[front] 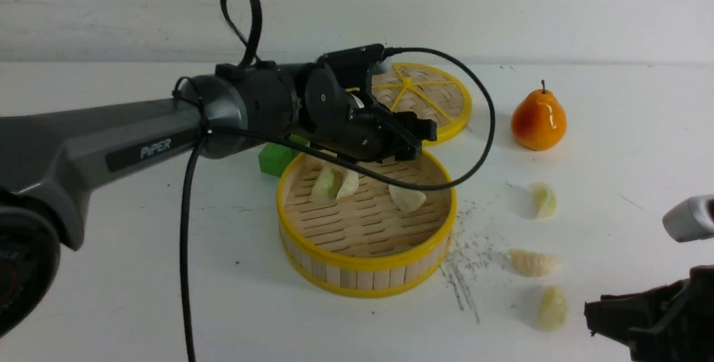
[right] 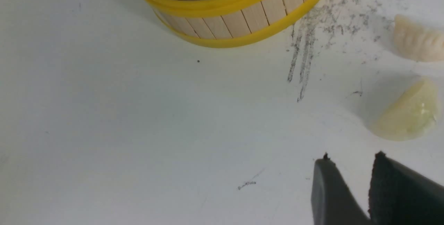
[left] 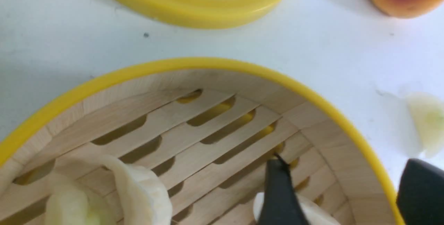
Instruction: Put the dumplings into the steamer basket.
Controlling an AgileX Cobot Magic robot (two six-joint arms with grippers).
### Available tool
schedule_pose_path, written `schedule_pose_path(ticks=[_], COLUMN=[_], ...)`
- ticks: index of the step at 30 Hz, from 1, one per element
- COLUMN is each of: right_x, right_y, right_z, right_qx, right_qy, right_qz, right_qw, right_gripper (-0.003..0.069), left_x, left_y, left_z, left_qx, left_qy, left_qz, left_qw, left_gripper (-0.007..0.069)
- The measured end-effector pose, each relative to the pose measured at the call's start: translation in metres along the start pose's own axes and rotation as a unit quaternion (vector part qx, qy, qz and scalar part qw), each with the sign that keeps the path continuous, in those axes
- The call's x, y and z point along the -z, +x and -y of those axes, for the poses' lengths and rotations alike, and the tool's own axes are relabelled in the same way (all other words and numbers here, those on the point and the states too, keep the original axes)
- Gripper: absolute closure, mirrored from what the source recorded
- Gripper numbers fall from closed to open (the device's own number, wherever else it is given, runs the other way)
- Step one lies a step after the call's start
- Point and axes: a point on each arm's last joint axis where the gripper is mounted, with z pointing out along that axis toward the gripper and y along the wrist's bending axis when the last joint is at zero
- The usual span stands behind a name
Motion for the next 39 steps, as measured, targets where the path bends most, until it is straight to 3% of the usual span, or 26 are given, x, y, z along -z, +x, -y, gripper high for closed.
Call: schedule_pose_path(ticks=[3,6,9,24,32,39], right_x=[0.0,0.0,0.0,0.0,0.0,0.0], right_y=[0.0,0.0,0.0,0.0,0.0,0.0], right_z=[0.0,0.0,0.0,0.0,0.0,0.0], right_qx=[-0.001,-0.001,-0.002,-0.003,-0.003,-0.004], right_qy=[0.0,0.0,-0.001,-0.001,-0.001,-0.001], right_qz=[0.0,0.001,0.001,0.002,0.002,0.002], right_qw=[1.0,1.0,1.0,1.0,1.0,1.0], right_gripper=[0.0477,0.0474,0.0474,0.0476,0.0474,0.0471], left_x=[0.0,-0.004,-0.009,-0.022,-0.03,-0.035], left_y=[0.003,0.014,0.018,0.029,0.022,0.038], left_z=[0.0,-0.001,-0.001,0.003,-0.001,-0.008], left_qx=[-0.003,0.015,0.037,0.096,0.021,-0.066], left_qy=[-0.002,0.0,0.008,0.05,0.048,0.029], left_qz=[-0.017,-0.062,-0.073,-0.099,-0.036,-0.101], left_qw=[1.0,0.998,0.997,0.989,0.998,0.992], left_gripper=[0.0326,0.0531,0.0638,0.0638,0.0638,0.0638])
